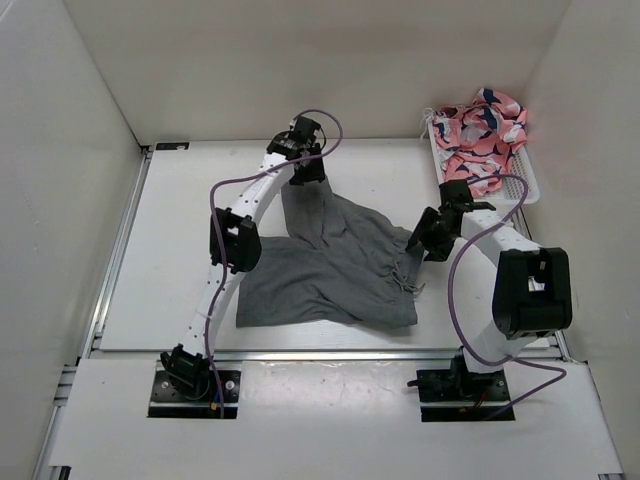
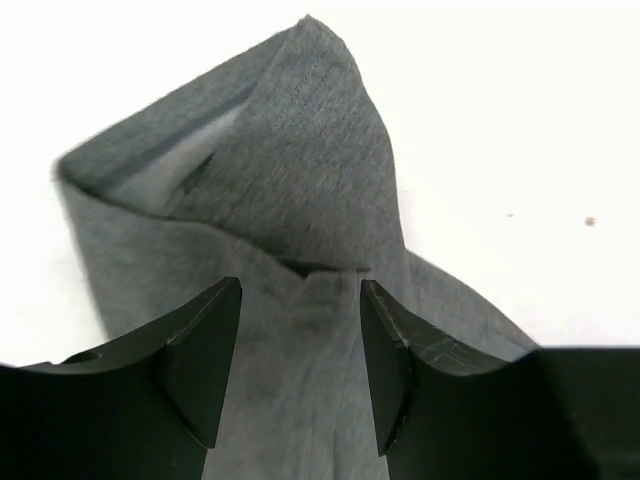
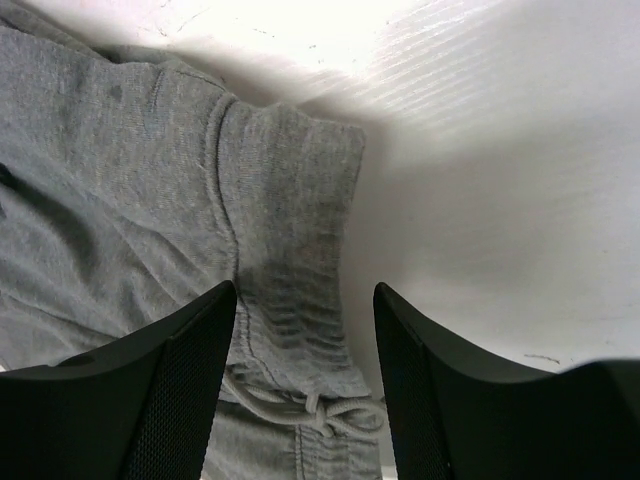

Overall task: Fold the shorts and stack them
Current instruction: Flatten the shorts out

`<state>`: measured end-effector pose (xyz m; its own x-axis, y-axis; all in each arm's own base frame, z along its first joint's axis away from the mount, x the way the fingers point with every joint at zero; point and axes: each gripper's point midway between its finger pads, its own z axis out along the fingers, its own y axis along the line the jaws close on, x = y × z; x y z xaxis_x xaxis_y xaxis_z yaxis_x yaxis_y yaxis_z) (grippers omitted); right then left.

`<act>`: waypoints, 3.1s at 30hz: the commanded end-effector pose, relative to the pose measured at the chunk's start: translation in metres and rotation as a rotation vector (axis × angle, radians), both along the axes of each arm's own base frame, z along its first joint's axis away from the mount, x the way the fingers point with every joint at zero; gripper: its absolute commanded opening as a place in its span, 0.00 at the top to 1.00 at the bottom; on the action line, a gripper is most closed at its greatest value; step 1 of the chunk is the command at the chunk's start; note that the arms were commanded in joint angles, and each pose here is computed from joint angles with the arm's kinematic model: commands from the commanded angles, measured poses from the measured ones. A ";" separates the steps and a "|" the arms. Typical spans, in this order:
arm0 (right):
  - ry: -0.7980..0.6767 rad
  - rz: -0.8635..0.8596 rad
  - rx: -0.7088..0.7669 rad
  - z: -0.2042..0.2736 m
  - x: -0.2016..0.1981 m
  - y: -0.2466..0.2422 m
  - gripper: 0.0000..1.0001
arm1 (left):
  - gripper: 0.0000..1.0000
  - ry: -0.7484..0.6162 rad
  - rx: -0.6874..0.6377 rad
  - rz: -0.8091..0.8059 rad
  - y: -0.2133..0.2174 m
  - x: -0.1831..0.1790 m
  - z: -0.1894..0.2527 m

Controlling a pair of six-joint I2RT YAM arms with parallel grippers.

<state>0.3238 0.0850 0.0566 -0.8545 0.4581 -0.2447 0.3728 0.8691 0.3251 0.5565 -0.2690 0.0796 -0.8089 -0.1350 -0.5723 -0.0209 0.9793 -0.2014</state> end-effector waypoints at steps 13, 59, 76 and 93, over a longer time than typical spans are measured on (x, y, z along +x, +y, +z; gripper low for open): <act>-0.040 -0.011 0.052 -0.008 0.037 0.007 0.41 | 0.90 -0.025 -0.005 -0.023 -0.020 -0.004 0.000; -0.090 -0.002 -0.007 0.003 0.038 0.002 1.00 | 0.90 0.110 0.092 0.241 0.146 -0.066 0.048; -0.128 -0.005 -0.091 0.021 0.039 -0.006 0.59 | 0.35 0.104 -0.013 0.218 0.146 -0.047 0.059; -0.084 0.034 -0.274 0.014 0.057 -0.024 0.35 | 0.10 0.051 -0.073 0.054 0.067 0.022 -0.004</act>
